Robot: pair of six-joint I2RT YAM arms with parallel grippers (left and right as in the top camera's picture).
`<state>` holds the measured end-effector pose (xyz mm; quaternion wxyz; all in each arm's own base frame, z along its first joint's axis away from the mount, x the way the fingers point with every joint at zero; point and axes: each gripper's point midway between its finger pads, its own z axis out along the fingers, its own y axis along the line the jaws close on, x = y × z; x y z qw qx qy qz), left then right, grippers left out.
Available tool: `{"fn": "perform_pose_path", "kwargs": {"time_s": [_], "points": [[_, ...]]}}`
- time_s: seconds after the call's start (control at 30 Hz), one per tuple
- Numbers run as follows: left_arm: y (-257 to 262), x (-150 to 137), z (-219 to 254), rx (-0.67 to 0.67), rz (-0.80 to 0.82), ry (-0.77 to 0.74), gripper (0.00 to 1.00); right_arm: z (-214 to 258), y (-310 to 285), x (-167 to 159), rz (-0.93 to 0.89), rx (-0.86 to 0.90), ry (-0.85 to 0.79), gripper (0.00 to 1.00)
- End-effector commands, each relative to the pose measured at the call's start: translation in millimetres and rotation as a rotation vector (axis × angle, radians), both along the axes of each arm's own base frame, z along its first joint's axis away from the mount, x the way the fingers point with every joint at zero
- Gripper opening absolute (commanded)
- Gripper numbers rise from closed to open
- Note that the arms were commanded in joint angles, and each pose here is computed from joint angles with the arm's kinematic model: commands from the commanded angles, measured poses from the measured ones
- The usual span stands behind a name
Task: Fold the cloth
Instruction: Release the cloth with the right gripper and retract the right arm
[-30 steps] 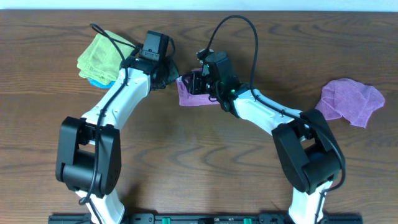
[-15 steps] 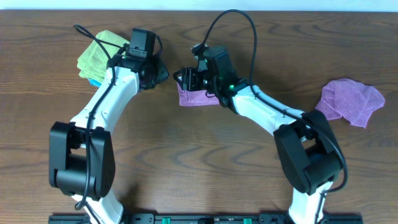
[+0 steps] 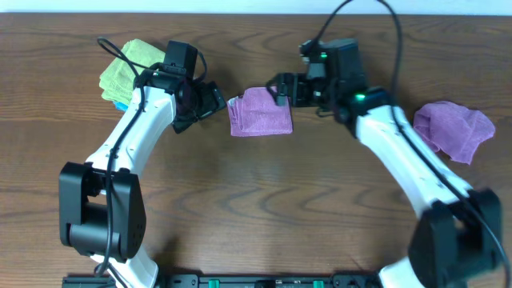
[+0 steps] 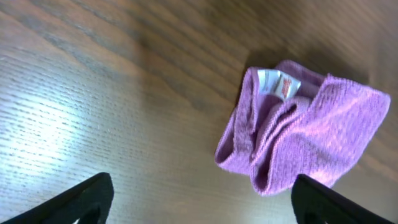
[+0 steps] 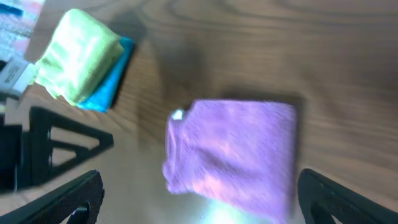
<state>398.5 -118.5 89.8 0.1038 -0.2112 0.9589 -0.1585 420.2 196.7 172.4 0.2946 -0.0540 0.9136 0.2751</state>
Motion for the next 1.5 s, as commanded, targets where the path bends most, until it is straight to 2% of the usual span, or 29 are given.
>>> {"fn": "perform_pose_path", "kwargs": {"time_s": [0.0,0.23,0.43,0.63,1.0,1.23,1.37,1.47], "points": [[-7.4,-0.7,10.4,-0.056,0.000,-0.005,0.98,21.6,-23.8,-8.9,0.056,-0.081,-0.074,0.99],[-16.6,-7.8,-9.1,-0.128,0.043,0.041,0.96,20.5,-85.0,-48.6,0.039,-0.183,0.038,0.99],[-30.4,-21.0,-34.2,-0.245,0.093,0.088,0.96,26.7,-120.1,-68.4,-0.004,-0.214,0.024,0.99],[-42.8,-25.4,-45.8,-0.308,0.136,0.098,0.95,16.6,-146.5,-98.5,-0.084,-0.226,0.021,0.99],[-79.0,-26.2,-67.3,-0.338,0.130,0.113,0.95,5.5,-163.2,-154.9,-0.200,-0.194,-0.025,0.99],[-88.7,-21.5,-84.9,-0.349,0.139,0.120,0.95,11.7,-162.1,-165.0,-0.201,-0.194,-0.048,0.99],[-92.6,-17.1,-95.2,-0.364,0.152,0.122,0.99,7.8,-161.6,-169.5,-0.199,-0.194,-0.022,0.99],[-94.2,-13.1,-99.3,-0.370,0.152,0.111,0.85,7.1,-161.6,-170.5,-0.198,-0.194,-0.017,0.99]]}}
